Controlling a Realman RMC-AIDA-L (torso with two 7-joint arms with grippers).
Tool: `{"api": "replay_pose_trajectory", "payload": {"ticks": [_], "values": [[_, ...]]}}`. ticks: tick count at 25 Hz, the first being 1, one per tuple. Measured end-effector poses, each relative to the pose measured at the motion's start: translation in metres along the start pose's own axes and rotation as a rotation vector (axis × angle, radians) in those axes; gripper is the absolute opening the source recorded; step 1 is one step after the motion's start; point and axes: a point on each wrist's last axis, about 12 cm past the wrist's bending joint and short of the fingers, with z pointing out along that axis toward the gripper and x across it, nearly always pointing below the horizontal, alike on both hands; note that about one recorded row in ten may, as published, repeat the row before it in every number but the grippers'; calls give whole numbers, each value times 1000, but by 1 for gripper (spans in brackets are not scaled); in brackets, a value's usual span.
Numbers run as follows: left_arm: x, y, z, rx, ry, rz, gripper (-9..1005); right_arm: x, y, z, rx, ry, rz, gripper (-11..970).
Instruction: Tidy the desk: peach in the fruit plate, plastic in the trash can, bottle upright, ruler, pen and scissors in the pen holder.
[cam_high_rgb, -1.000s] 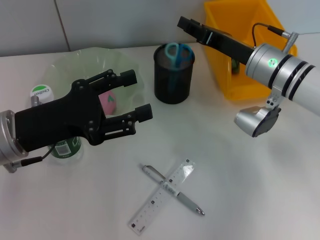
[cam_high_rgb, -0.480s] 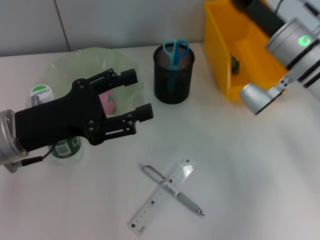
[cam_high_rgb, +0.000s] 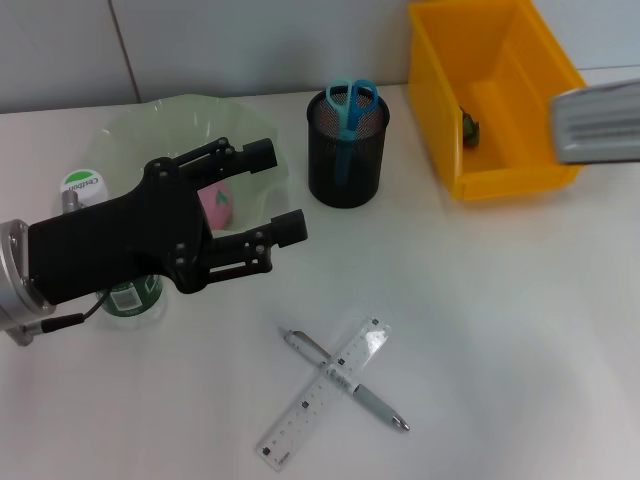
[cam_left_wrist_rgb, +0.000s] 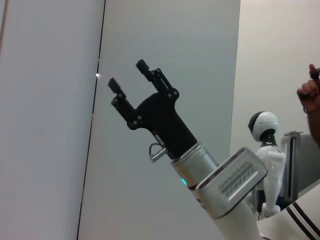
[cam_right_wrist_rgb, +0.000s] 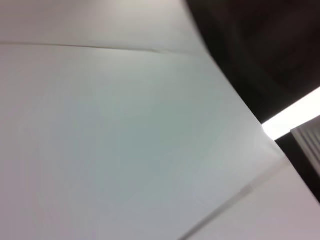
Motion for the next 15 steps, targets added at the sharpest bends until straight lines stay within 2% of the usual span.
{"api": "replay_pose_trajectory", "payload": {"ticks": [3,4,5,6,7,8,11,12,13,14,15], "values": [[0,0,0,0,0,0,814,8,-8,-2,65,56,246,663],[0,0,0,1,-2,0,814,12,-9,-1,87,76,418,663],[0,0,0,1,-2,0,814,12,-9,-1,87,76,418,663],[0,-1,-1,2,-2,0,815,14,-9,-1,92,85,521,664],[0,-1,-1,2,-2,0,815,19,-9,2,82,102,725,664],[0,-1,-1,2,-2,0,815,19,-9,2,82,102,725,664],[0,-1,-1,2,-2,0,815,24,-3,10,7,125,994,665],[0,-1,-1,3,-2,1,815,21,2,15,-70,128,1134,665],[0,-2,-1,7,-5,11,815,21,2,15,-70,128,1134,665],[0,-2,-1,7,-5,12,815,15,7,18,-168,117,1259,664],[0,-2,-1,7,-5,12,815,15,7,18,-168,117,1259,664]]}}
